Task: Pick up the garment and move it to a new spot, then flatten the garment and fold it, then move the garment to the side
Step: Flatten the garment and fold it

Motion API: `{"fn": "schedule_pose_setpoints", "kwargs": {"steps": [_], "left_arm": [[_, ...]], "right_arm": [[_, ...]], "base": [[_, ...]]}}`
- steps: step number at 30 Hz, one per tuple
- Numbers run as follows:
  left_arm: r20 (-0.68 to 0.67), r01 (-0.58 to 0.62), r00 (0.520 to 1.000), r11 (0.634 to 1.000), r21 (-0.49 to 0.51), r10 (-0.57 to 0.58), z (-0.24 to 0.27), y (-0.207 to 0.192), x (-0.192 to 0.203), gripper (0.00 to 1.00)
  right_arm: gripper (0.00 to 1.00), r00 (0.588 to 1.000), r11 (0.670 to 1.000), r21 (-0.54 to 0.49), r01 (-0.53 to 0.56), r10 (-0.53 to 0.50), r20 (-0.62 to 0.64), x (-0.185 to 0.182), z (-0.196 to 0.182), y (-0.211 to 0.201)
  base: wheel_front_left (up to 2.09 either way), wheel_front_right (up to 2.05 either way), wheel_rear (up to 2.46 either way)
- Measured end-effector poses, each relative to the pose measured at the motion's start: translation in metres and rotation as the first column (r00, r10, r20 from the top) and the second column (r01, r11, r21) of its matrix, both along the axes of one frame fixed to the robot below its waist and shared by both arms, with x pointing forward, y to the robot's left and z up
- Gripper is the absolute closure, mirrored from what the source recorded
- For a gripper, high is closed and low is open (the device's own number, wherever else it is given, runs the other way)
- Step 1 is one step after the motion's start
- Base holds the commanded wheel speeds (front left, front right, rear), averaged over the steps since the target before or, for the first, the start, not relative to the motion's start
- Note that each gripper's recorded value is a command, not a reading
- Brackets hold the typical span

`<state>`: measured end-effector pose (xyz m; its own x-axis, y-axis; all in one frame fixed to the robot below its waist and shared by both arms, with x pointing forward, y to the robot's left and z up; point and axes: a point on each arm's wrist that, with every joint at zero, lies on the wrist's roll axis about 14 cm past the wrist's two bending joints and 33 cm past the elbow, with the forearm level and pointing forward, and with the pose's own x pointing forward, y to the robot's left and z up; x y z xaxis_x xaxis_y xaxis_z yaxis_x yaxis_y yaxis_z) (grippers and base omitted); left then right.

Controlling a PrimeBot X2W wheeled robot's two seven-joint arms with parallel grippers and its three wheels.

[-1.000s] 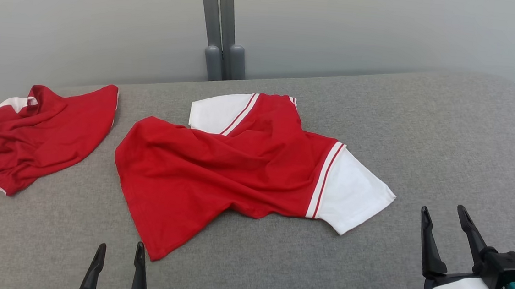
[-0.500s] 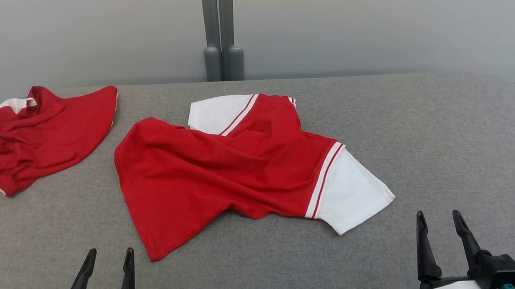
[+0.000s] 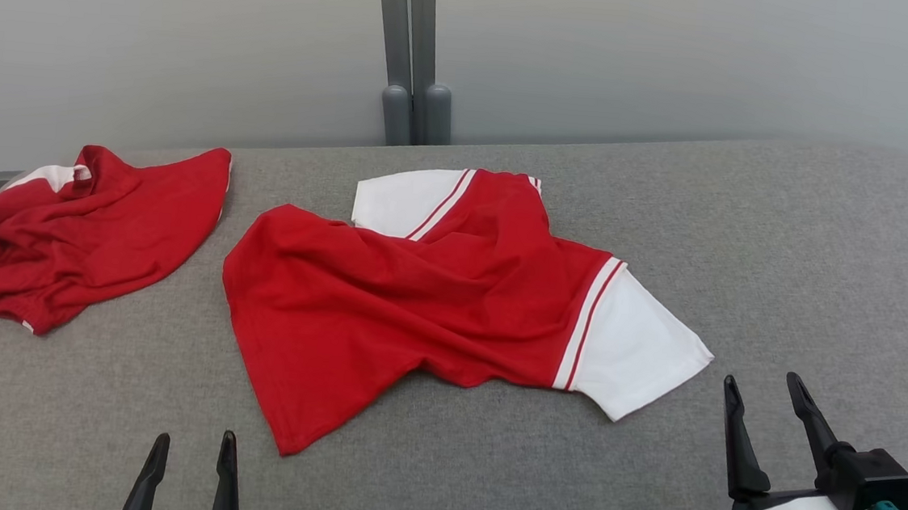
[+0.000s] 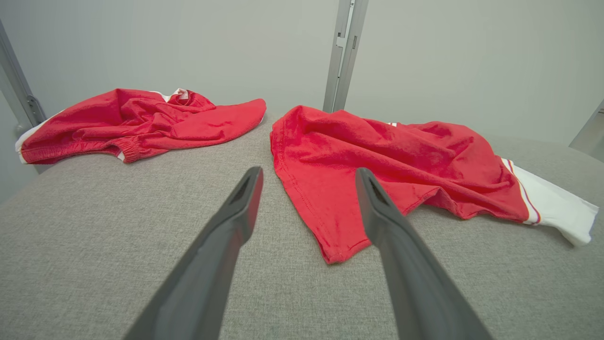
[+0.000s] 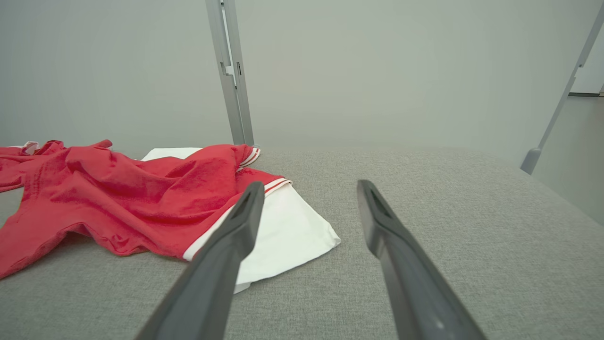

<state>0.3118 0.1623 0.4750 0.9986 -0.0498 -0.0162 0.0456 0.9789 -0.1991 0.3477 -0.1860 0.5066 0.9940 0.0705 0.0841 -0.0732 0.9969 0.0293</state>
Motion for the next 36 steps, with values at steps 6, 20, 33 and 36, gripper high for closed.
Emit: {"fn": "schedule_pose_setpoints", "kwargs": {"steps": [6,20,33,36], "left_arm": [[0.003,0.004,1.000,1.000,-0.004,-0.004,0.001,-0.002,0.002,0.00],[-0.375,0.120,0.915,0.988,-0.093,-0.147,-0.077,-0.046,0.047,0.00],[-0.550,0.100,0.818,0.983,-0.152,-0.168,-0.123,-0.052,0.057,0.63],[-0.565,0.123,0.801,0.979,-0.165,-0.196,-0.127,-0.055,0.056,1.00]], "right_arm": [[0.00,1.000,1.000,0.015,-0.014,0.015,-0.019,0.000,-0.006,0.005],[0.00,0.916,0.978,-0.146,-0.150,0.082,-0.394,0.081,-0.073,0.007],[0.60,0.745,0.954,-0.191,-0.230,0.047,-0.665,0.100,-0.147,0.008],[1.00,0.734,0.963,-0.145,-0.225,0.070,-0.675,0.098,-0.150,0.014]], "base": [[0.00,0.00,0.00],[0.00,0.00,0.00],[0.00,0.00,0.00],[0.00,0.00,0.00]]}}
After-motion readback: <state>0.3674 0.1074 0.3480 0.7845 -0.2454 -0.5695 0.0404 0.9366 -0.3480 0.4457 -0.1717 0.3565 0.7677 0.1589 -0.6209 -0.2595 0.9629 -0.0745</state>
